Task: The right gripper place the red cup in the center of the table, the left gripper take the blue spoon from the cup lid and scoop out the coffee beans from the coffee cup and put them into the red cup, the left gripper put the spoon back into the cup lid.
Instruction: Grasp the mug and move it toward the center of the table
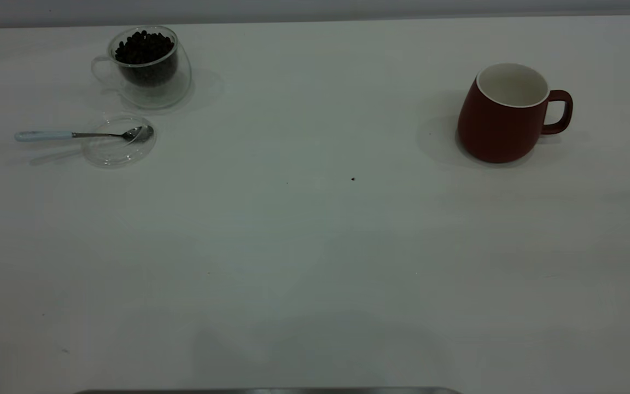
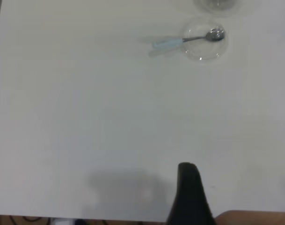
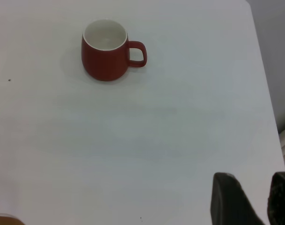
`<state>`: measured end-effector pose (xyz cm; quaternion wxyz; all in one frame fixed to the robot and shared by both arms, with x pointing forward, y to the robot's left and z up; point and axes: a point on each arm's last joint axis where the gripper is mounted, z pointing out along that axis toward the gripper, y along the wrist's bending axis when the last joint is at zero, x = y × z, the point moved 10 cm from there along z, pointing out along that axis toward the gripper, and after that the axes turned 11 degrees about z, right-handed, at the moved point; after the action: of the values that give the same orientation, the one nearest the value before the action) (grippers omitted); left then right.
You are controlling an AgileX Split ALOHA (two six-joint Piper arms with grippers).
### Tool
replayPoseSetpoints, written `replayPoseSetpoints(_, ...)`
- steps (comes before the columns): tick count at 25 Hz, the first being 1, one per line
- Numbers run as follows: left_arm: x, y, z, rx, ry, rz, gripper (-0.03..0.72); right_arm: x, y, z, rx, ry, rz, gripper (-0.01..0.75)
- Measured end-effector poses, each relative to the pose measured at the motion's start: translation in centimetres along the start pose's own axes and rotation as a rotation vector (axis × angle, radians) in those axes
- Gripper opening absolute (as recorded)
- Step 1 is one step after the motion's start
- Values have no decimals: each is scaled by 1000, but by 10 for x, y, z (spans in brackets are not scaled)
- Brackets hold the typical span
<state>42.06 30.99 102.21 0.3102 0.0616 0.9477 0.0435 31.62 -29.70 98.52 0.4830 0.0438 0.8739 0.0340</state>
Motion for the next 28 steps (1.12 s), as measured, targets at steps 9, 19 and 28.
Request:
replayPoseSetpoints(9,1,-2,47,30,182,43,595,0,0,0,0,0,0,239)
replayPoseSetpoints(19,-54,2,85,53,253,69,595,0,0,0,0,0,0,239)
replayPoseSetpoints(28,-106,-10,133,151,222,130,595,0,0,0,0,0,0,239)
